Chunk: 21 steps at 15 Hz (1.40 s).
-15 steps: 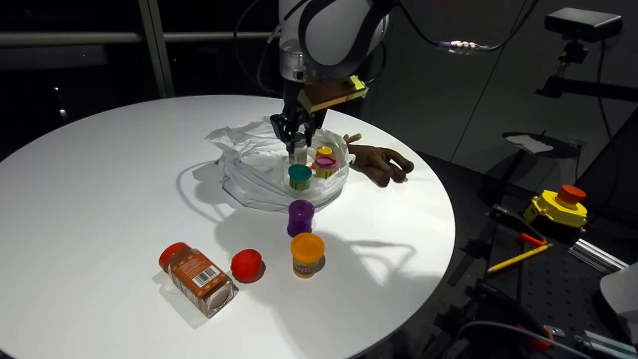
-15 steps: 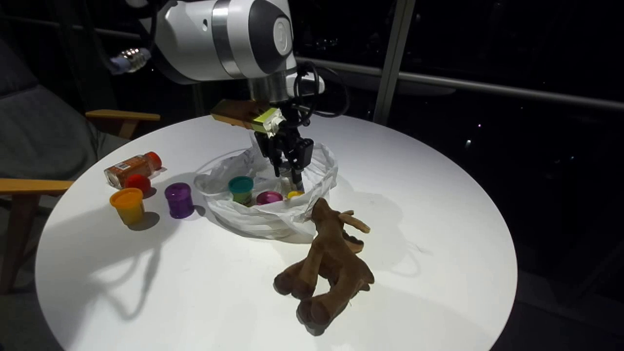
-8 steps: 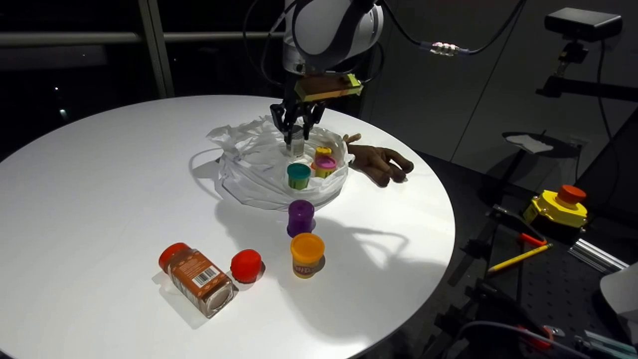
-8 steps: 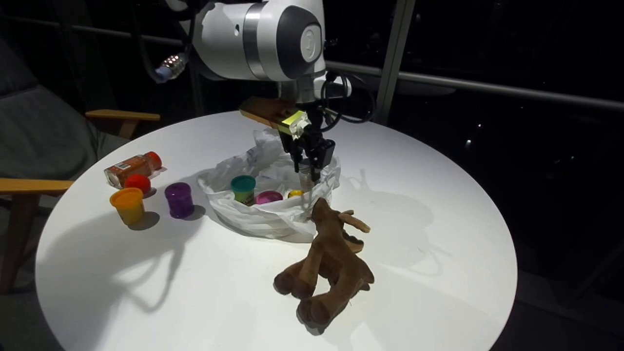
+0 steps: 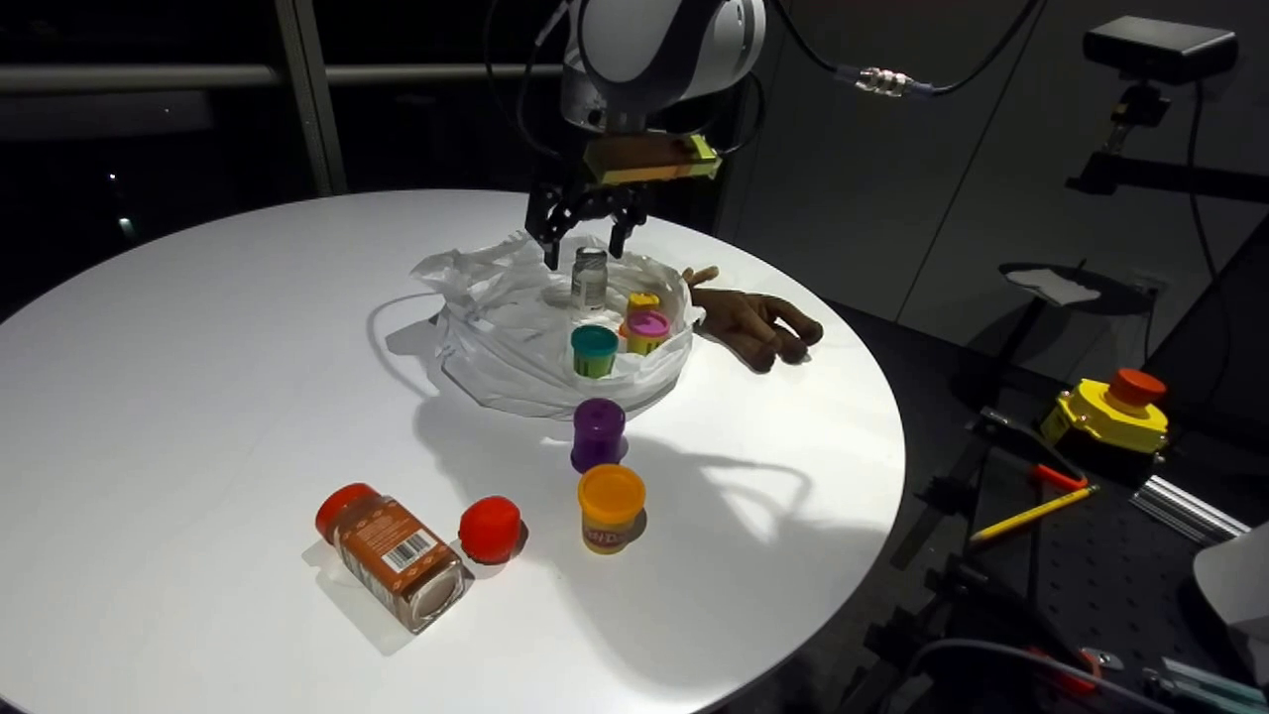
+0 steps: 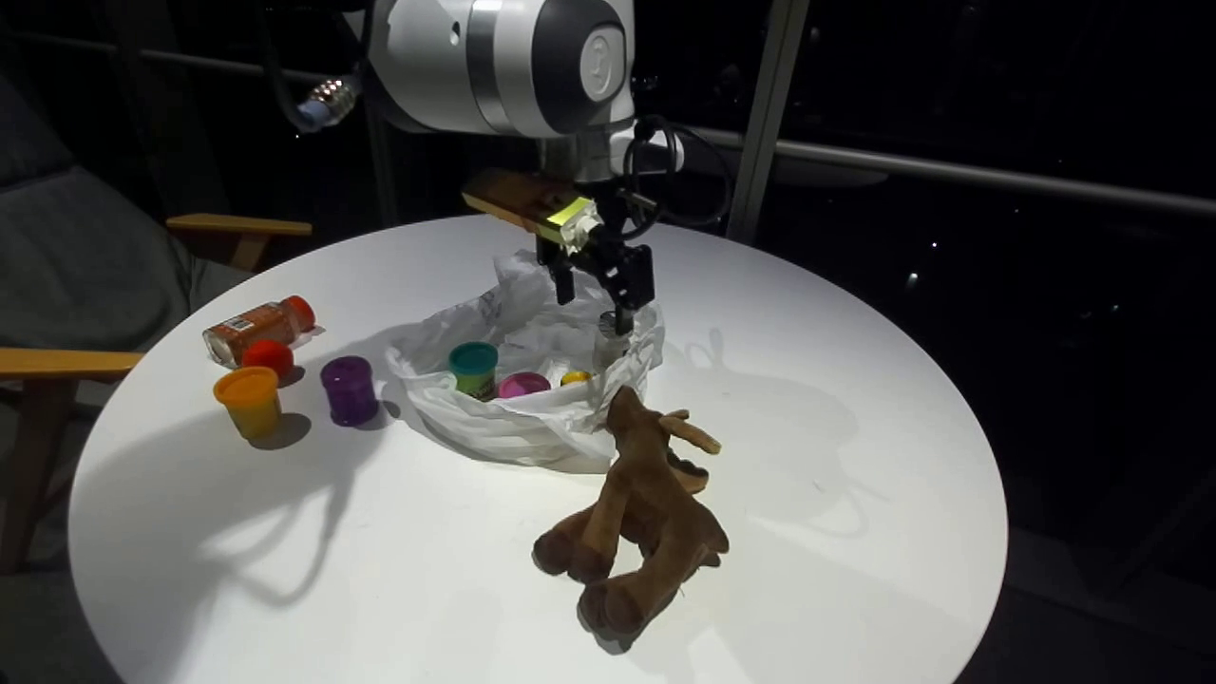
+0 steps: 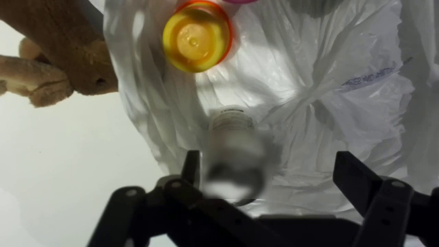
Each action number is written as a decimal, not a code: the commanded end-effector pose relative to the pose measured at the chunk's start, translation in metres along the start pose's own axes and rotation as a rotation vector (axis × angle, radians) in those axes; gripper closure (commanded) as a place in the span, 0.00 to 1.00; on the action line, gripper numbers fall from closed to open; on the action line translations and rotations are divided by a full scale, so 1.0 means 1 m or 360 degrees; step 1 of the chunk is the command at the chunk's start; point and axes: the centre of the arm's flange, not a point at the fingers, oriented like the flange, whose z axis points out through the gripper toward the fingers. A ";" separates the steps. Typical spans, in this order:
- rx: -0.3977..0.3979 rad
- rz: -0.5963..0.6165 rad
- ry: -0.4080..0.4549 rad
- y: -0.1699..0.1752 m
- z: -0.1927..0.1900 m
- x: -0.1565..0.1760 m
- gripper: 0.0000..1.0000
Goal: Put all the objects on the table into the plastic bag
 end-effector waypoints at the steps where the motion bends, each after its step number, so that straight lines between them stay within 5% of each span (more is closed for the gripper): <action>1: 0.0060 -0.0035 0.0024 -0.027 -0.049 -0.047 0.00; 8: 0.0159 0.0200 0.0087 -0.089 -0.099 -0.151 0.00; 13: 0.0122 0.0302 -0.0063 -0.111 -0.078 -0.206 0.00; 21: 0.0101 0.0302 -0.0152 -0.121 -0.029 -0.226 0.00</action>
